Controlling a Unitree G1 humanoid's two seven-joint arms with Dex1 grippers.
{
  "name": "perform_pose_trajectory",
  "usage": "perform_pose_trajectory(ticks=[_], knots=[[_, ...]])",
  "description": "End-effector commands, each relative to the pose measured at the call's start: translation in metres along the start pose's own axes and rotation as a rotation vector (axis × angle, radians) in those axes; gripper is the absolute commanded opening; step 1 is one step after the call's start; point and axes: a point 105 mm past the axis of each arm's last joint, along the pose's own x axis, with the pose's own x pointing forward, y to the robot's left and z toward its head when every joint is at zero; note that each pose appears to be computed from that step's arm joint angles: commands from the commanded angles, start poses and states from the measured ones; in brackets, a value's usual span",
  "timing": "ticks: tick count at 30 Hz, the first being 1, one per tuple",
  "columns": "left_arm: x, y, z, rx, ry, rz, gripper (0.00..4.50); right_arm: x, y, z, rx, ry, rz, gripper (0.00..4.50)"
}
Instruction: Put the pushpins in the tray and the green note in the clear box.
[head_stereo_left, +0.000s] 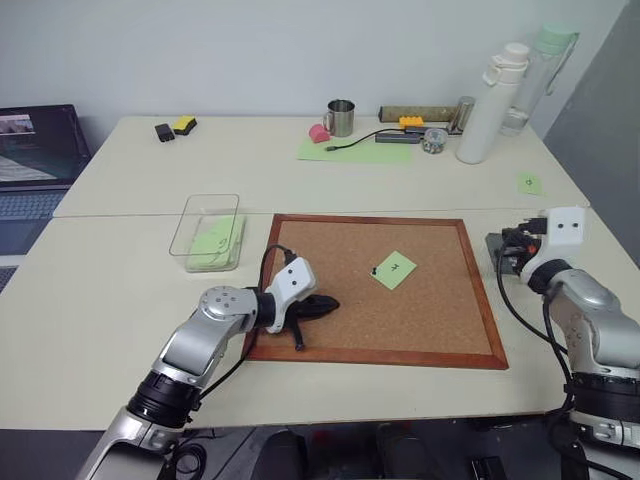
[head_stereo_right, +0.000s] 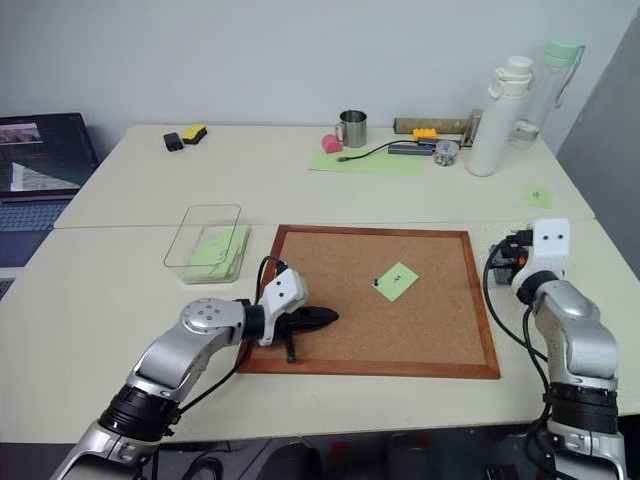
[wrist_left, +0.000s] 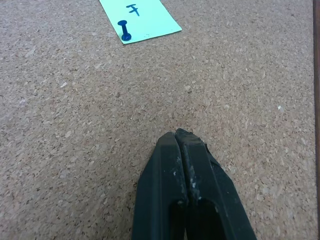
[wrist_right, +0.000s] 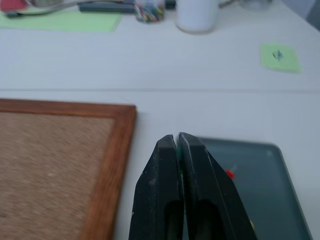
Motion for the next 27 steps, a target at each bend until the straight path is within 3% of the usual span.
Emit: perform_pose_trajectory(ticks=[1,6,11,27], knots=[[0.0,-0.006,-0.023,-0.053,0.082,-0.014,0.0,0.001,-0.016,0.015,0.027,-0.053,-0.036,0.03],[-0.001,-0.006,-0.023,-0.053,0.083,-0.011,0.0,0.002,-0.02,0.013,0.039,-0.053,-0.041,0.67],[-0.001,-0.006,-0.023,-0.055,0.083,-0.01,0.0,0.001,-0.021,0.018,0.052,-0.085,-0.033,1.8],[-0.001,-0.005,-0.022,-0.055,0.082,-0.01,0.0,0.004,-0.033,0.01,0.007,-0.085,-0.093,1.8]])
